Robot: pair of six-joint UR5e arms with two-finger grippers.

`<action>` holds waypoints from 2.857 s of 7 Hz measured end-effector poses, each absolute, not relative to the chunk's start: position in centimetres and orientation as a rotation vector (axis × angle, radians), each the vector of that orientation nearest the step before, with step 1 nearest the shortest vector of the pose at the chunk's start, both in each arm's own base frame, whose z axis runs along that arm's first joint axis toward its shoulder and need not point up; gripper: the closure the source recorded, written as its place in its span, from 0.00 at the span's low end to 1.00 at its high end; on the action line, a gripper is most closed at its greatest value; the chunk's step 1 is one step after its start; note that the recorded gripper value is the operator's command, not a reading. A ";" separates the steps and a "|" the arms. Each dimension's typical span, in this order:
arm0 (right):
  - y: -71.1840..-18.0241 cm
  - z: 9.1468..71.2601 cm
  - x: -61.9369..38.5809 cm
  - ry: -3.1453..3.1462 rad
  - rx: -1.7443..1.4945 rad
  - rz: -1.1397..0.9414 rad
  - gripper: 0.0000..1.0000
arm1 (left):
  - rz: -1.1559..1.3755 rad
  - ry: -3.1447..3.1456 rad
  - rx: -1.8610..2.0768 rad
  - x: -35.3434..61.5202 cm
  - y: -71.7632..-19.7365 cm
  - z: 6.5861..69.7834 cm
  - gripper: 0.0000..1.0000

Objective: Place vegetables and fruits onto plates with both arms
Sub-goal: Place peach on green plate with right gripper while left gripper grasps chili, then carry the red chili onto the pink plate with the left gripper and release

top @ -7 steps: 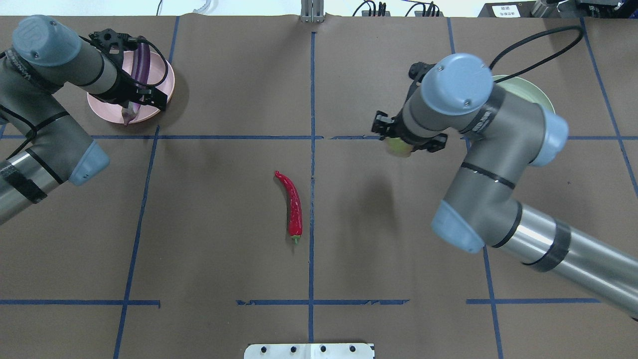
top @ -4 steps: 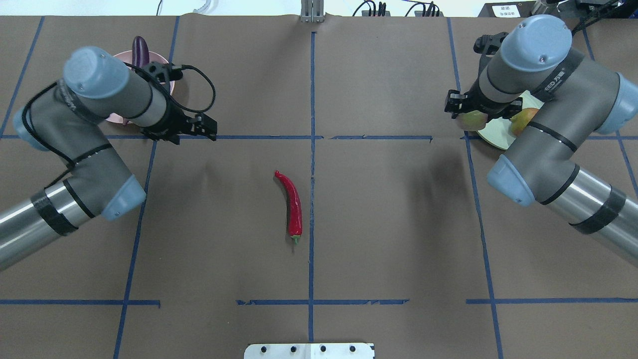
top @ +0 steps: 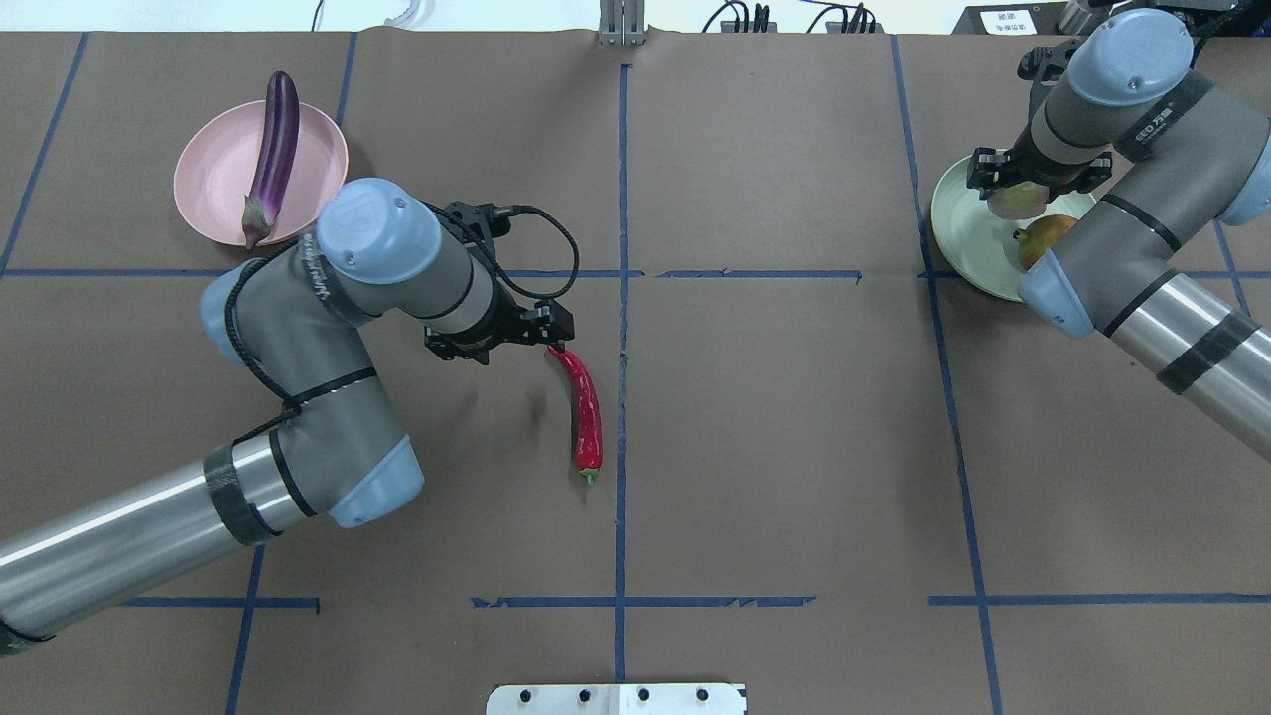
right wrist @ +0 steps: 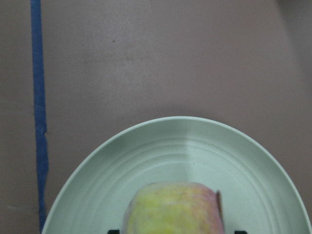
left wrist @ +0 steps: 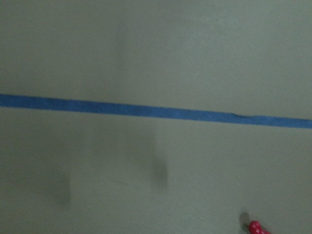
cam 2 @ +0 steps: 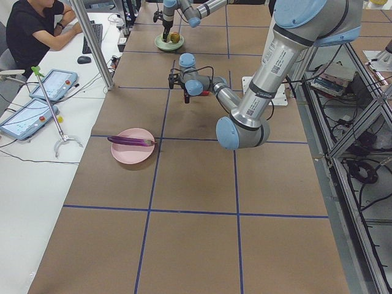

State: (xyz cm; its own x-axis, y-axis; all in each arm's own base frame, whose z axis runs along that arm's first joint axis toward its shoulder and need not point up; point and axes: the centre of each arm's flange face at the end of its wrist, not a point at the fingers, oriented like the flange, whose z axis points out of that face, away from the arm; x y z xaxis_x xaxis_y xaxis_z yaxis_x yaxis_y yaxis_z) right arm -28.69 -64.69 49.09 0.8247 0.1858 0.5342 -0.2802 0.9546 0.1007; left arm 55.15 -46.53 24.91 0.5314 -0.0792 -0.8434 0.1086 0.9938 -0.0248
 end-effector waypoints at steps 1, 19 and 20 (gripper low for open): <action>-65.2 49.3 -28.2 -0.541 0.190 0.243 0.00 | -0.097 0.978 0.036 57.4 -44.5 23.5 0.01; -48.5 43.5 -13.0 -0.872 0.096 0.227 0.00 | 0.220 0.674 0.326 25.1 -69.7 49.0 0.00; -47.5 43.8 -12.3 -0.874 0.090 0.229 0.00 | 0.225 0.721 0.307 23.6 -67.6 50.3 0.00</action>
